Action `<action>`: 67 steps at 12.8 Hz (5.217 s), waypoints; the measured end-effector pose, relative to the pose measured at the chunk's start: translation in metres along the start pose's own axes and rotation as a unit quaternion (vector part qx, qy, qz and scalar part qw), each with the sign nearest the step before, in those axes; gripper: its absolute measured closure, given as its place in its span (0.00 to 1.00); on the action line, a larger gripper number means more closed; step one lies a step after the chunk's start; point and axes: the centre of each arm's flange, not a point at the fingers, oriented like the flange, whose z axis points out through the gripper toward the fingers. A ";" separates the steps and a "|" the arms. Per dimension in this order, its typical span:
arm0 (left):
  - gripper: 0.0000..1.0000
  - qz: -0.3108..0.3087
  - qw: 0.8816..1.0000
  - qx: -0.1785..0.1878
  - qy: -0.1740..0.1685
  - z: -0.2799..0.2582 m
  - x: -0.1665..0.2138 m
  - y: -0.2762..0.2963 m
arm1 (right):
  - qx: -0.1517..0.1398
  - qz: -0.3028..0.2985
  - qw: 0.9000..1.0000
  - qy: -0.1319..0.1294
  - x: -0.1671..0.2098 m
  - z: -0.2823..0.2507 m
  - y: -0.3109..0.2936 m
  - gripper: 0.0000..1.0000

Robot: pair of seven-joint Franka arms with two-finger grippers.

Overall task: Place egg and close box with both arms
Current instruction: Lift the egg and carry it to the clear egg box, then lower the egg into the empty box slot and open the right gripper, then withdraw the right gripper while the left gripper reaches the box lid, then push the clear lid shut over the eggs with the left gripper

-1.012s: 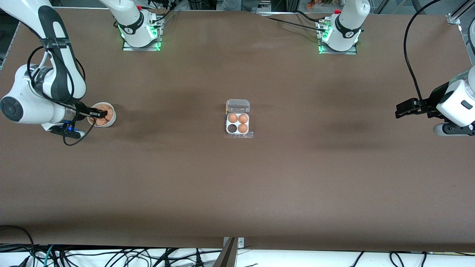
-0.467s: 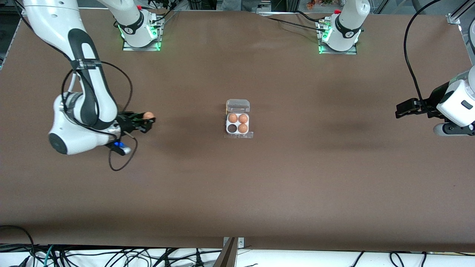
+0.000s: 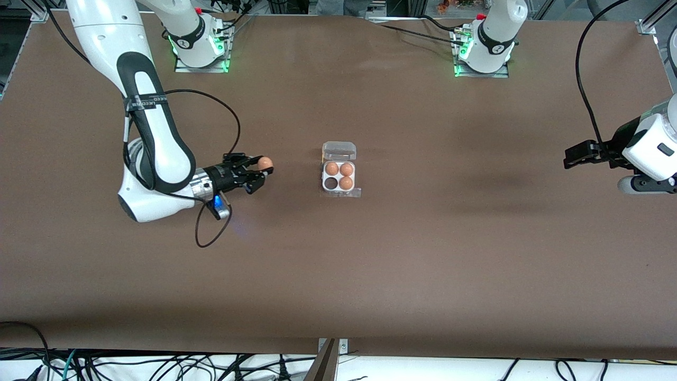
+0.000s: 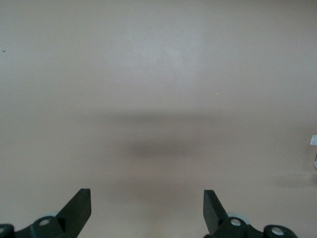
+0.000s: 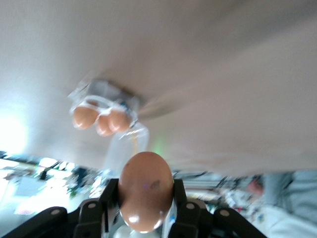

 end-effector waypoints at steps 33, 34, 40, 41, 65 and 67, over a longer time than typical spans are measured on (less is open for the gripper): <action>0.00 0.000 1.000 0.000 0.000 0.000 0.000 0.000 | 0.077 0.062 0.995 -0.030 0.044 0.158 -0.067 0.04; 0.03 0.001 1.000 0.000 0.000 0.000 0.000 0.001 | 0.072 0.054 0.996 -0.022 0.042 0.155 -0.070 0.00; 0.61 0.006 0.998 -0.055 -0.011 0.000 -0.006 0.054 | -0.056 -0.077 0.986 0.138 0.011 0.042 -0.097 0.00; 0.73 0.004 0.998 -0.060 -0.020 0.002 -0.010 0.072 | -0.098 -0.120 0.971 0.181 0.004 0.013 -0.095 0.00; 0.99 0.006 0.969 -0.039 -0.242 0.246 -0.112 0.444 | -0.286 -0.351 0.758 0.470 -0.275 -0.276 0.099 0.00; 0.99 0.013 0.967 -0.030 -0.252 0.266 -0.122 0.456 | -0.291 -0.359 0.753 0.467 -0.274 -0.278 0.099 0.00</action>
